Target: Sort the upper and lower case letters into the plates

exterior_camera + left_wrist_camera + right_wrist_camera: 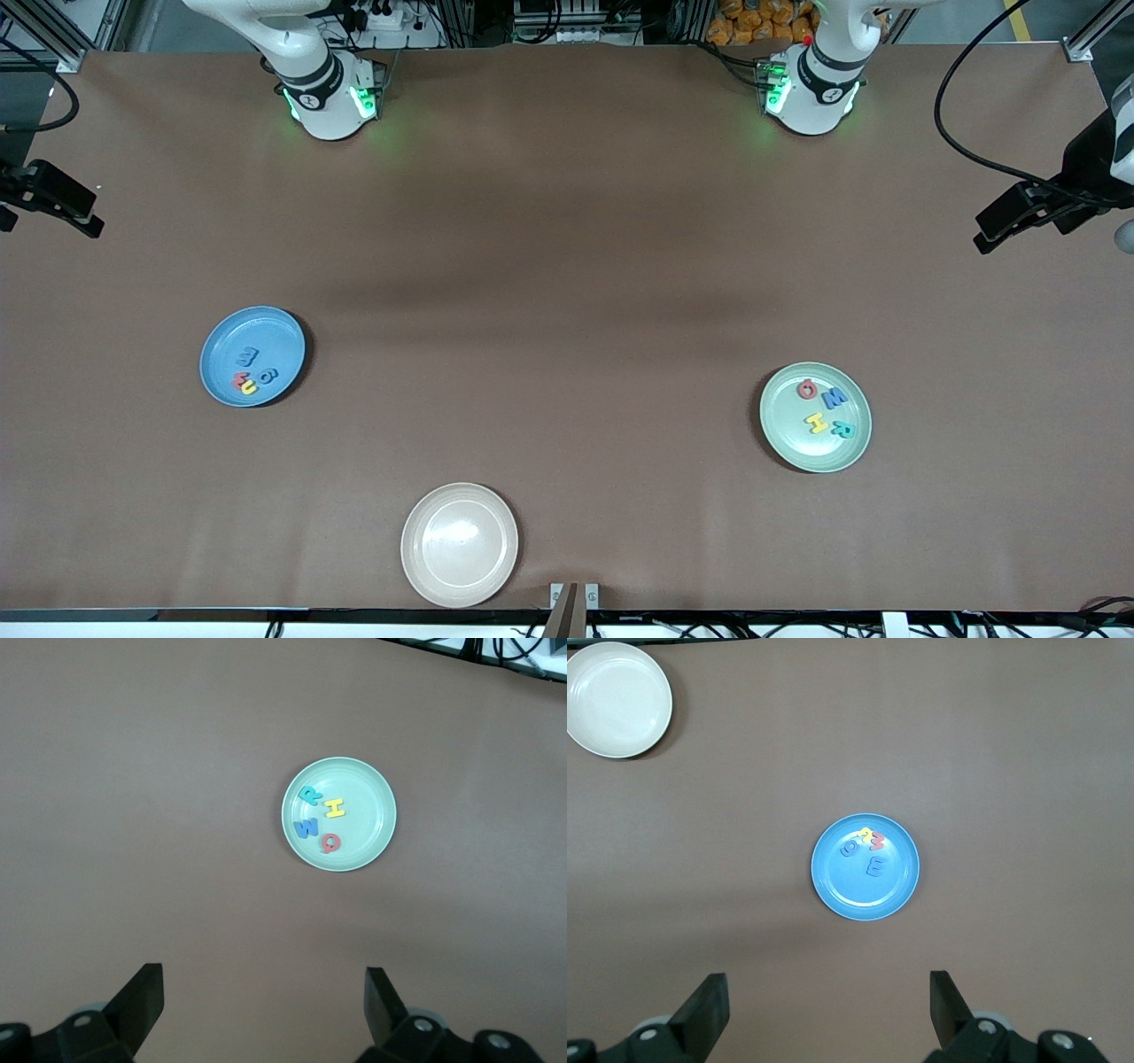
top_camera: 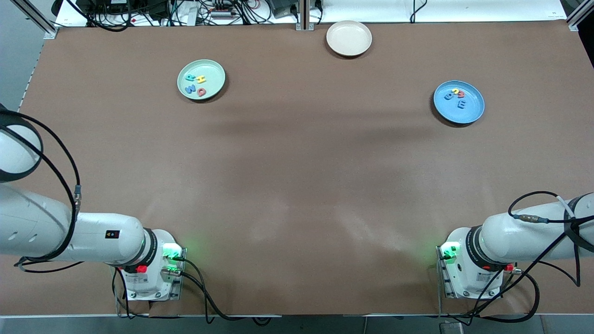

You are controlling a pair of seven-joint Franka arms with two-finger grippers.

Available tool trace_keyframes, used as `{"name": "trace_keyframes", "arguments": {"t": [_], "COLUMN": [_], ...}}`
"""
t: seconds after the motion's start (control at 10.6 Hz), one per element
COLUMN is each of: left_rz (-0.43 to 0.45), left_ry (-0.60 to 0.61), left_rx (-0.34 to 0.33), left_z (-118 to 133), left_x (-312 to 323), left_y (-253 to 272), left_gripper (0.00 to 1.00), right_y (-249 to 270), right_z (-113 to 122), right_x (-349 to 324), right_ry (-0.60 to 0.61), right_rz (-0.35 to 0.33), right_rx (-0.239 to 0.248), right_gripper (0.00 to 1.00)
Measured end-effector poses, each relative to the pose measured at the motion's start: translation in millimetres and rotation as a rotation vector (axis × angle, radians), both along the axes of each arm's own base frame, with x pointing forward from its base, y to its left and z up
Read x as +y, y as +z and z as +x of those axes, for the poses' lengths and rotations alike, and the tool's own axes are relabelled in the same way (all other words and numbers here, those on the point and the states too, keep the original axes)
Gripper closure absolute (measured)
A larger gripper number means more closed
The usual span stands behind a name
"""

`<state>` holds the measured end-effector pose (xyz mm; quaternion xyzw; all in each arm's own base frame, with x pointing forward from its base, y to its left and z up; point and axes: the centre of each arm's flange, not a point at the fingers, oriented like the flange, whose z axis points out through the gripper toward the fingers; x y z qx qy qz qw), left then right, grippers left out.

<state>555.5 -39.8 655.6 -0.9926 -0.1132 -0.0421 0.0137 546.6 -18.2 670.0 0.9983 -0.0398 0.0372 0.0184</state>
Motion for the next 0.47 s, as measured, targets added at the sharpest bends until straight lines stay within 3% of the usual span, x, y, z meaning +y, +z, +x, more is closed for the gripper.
{"name": "trace_keyframes", "arguments": {"t": [0.47], "left_rz": [0.005], "left_ry": [-0.042], "left_rx": [0.010], "left_z": [-6.5], "left_x": [2.9], "left_y": [5.4], "left_gripper": [0.00], "right_y": [0.6], "right_z": [0.0], "right_x": [0.0], "right_ry": [0.001], "right_rz": [0.000], "right_rx": [-0.001], "right_gripper": [0.00]}}
